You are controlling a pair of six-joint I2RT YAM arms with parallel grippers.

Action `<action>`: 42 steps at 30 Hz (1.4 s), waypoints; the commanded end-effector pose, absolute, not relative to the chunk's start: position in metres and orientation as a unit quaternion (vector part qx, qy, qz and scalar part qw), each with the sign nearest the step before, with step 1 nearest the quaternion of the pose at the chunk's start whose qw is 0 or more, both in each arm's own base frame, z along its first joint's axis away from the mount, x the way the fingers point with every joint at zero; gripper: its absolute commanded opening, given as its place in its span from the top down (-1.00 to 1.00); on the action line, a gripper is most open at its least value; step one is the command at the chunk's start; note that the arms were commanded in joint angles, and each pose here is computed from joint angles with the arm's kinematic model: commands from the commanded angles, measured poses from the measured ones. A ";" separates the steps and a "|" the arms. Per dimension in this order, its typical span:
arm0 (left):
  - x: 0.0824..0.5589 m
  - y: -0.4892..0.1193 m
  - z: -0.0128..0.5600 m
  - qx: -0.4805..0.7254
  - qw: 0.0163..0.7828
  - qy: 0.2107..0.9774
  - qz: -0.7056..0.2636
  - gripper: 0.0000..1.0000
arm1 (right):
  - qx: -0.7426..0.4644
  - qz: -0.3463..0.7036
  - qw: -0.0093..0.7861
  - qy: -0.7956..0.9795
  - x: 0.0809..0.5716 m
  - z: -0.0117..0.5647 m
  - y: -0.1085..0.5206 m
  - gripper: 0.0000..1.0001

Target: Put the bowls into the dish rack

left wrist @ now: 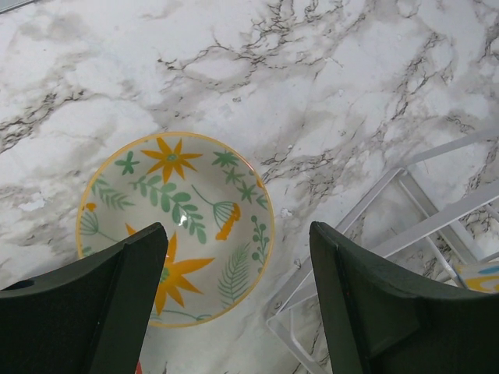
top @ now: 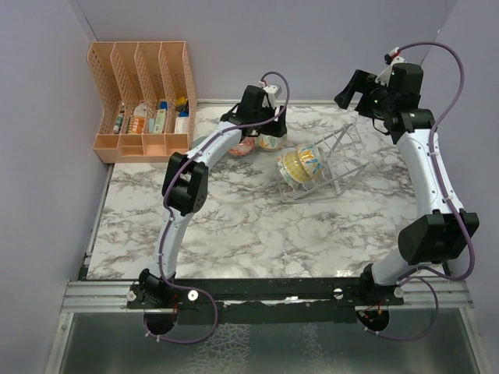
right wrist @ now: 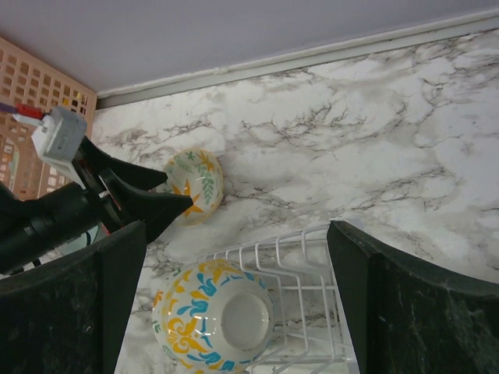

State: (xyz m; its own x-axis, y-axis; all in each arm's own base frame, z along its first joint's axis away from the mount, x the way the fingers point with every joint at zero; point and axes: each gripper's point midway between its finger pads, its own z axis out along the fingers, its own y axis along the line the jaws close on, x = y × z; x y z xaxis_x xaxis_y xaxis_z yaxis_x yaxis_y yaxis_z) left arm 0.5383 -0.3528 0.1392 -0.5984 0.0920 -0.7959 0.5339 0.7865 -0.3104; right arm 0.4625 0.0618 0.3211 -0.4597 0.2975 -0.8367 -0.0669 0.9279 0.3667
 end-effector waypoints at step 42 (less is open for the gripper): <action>0.543 -0.375 0.063 0.291 0.391 0.843 -0.227 0.43 | 0.132 0.155 0.531 0.823 0.477 0.340 0.044 -0.93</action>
